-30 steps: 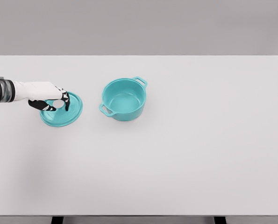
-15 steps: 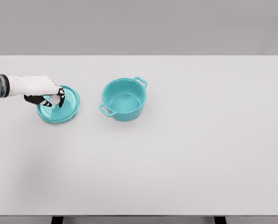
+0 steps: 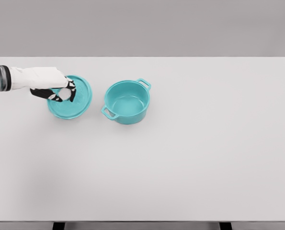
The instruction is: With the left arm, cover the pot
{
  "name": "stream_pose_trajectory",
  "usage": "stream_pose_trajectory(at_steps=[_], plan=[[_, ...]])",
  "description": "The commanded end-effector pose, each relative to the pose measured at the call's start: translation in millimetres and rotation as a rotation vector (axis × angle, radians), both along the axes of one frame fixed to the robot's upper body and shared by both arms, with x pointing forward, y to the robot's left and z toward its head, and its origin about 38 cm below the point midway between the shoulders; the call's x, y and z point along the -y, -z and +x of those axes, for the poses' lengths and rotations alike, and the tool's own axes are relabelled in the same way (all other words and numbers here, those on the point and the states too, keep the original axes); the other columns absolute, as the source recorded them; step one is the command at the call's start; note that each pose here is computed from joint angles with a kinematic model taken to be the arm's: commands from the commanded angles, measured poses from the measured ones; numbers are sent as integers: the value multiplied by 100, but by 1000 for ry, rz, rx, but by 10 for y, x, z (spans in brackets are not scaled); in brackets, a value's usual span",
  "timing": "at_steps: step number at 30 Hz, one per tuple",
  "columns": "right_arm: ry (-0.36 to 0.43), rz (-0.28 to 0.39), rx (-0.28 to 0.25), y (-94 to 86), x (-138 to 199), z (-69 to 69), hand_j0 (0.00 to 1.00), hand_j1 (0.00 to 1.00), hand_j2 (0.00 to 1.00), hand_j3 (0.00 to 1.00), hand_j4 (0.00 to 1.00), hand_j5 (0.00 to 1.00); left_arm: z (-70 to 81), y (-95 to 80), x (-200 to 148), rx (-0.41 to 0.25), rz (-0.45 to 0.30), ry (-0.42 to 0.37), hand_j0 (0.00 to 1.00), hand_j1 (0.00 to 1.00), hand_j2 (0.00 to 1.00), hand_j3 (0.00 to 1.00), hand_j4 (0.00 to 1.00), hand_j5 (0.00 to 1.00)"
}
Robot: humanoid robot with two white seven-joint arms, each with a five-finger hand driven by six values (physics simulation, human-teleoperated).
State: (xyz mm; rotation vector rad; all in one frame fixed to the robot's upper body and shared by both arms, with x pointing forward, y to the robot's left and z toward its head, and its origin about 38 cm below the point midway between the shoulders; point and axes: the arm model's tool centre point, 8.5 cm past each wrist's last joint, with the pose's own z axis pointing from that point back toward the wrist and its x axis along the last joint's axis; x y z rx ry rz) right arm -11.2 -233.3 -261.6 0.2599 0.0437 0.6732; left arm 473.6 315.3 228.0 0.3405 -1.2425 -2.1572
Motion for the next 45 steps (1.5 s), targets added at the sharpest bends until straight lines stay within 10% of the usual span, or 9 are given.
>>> stream_pose_trajectory(at_steps=[1, 26, 45], plan=[[-1, 0, 0, 0, 1, 0, 100, 100, 100, 100, 100, 100, -27, -31, 107, 3, -19, 28, 43, 43, 43, 43, 43, 43], [1, 0, -2, 0, 1, -10, 100, 100, 100, 100, 100, 100, 66, -360, 798, 72, -82, 175, 43, 43, 43, 43, 43, 43], [1, -1, -1, 0, 3, -4, 100, 100, 100, 100, 100, 100, 196, -268, 1379, 13, -42, 257, 43, 43, 43, 43, 43, 43]])
